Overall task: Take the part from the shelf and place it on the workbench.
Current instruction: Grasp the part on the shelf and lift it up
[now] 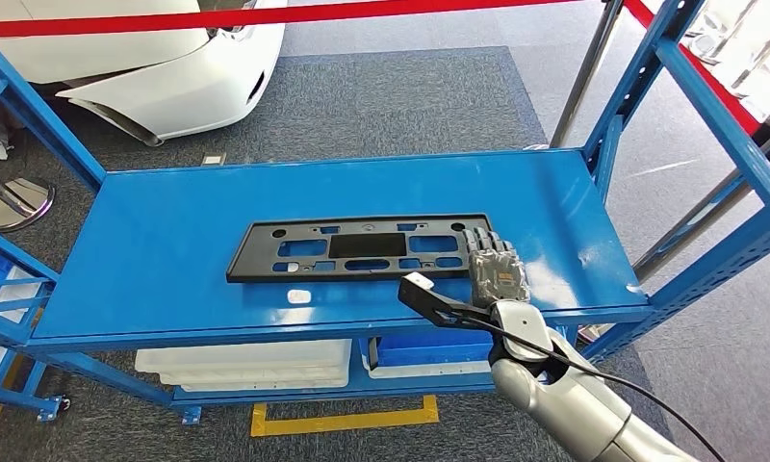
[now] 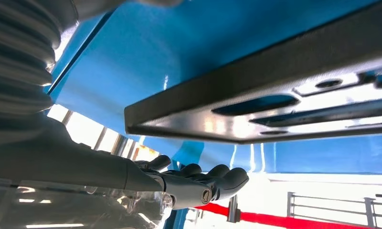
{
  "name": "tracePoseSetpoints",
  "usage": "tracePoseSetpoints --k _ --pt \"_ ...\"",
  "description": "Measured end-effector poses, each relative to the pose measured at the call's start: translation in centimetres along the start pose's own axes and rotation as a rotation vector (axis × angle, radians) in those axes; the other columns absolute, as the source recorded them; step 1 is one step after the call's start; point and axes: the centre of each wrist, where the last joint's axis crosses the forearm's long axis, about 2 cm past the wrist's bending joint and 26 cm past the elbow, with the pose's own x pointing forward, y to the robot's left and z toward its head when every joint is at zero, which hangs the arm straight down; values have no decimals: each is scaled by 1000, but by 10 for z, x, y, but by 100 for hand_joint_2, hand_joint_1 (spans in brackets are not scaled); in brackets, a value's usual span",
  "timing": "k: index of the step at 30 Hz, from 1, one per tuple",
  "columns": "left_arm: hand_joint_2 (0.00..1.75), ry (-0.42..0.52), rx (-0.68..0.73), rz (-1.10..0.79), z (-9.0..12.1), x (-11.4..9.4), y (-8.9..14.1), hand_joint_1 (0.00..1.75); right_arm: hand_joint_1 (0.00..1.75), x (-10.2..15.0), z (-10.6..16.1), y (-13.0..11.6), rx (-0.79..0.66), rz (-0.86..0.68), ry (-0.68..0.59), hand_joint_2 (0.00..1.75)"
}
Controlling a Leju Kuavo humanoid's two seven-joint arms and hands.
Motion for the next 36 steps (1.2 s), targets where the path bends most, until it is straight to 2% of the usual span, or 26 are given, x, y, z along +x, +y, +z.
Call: tracePoseSetpoints --k 6,9,11,14,20,24,36 --pt "0 -8 3 -2 0 0 0 0 175 -1 0 0 4 -4 3 175" --pt "0 -58 12 -18 0 -1 1 0 175 -5 -2 0 12 -33 7 175" --pt "0 -107 14 -40 0 -2 2 0 175 -19 -12 6 -20 -72 22 175" --pt "0 -127 10 -70 0 -3 3 0 175 -45 -32 11 -70 -69 104 175" --pt "0 -139 1 -106 0 -4 3 0 175 -55 -41 12 -90 -61 157 175" --pt "0 -143 -3 -129 0 -5 3 0 0 -59 -42 15 -96 -65 173 175" --pt "0 -149 -5 -170 0 -5 3 0 0 -67 -38 28 -63 -55 201 175"
